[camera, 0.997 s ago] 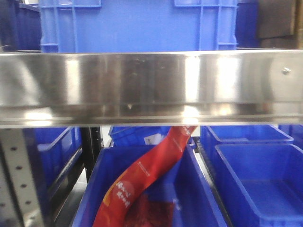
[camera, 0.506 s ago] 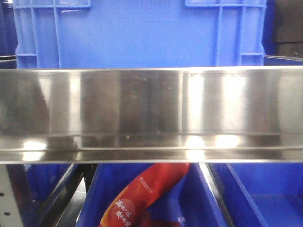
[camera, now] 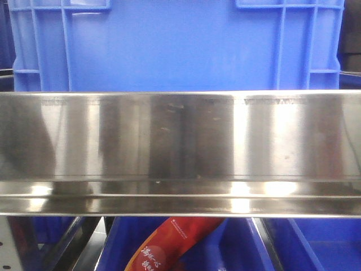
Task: Grab block from conveyor and place in blue bin
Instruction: 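Move both grippers with blocks over an open blue bin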
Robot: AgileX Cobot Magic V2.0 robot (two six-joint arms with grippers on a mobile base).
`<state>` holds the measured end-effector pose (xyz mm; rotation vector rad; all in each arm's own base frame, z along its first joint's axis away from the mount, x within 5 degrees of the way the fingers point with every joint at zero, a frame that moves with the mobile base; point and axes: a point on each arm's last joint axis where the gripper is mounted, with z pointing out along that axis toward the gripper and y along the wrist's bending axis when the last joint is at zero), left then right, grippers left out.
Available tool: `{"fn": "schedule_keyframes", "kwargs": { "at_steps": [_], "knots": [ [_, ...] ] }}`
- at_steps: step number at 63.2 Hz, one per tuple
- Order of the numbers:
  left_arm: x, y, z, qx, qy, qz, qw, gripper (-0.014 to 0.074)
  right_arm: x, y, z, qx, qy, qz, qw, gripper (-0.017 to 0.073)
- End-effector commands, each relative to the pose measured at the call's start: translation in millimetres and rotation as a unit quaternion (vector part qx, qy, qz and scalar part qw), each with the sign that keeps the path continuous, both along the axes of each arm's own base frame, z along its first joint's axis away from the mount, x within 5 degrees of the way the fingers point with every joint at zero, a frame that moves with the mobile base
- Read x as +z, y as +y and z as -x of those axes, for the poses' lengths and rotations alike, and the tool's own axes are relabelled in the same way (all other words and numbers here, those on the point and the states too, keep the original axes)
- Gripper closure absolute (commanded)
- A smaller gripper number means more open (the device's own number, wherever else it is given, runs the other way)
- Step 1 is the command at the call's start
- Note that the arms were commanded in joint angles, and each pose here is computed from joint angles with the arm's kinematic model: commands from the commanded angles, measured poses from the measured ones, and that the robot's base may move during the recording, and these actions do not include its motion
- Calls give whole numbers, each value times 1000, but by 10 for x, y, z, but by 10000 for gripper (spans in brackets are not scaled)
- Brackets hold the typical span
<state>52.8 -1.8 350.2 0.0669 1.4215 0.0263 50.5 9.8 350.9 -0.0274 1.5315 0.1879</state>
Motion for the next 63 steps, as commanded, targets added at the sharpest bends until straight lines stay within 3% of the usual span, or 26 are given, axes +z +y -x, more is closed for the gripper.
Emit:
{"fn": "schedule_keyframes", "kwargs": {
  "at_steps": [1, 14, 43, 54, 63],
  "knots": [
    [14, 2, 10, 1, -9, 4, 1000, 705, 24, -2, 3, -1, -11, -1, 1000, 713],
    [77, 4, 22, 2, -45, 5, 999, 705, 28, -3, 3, -1, -13, -1, 1000, 713],
    [66, 3, 19, 2, -38, 6, 999, 705, 27, -2, 3, -1, -12, -2, 1000, 713],
    [75, -11, 28, -15, -29, 52, 998, 705, 27, -2, 3, -1, -12, -2, 1000, 713],
    [159, -22, 84, -20, -3, 49, 999, 705, 28, -2, 3, -1, -13, -2, 1000, 713]
  ]
}}
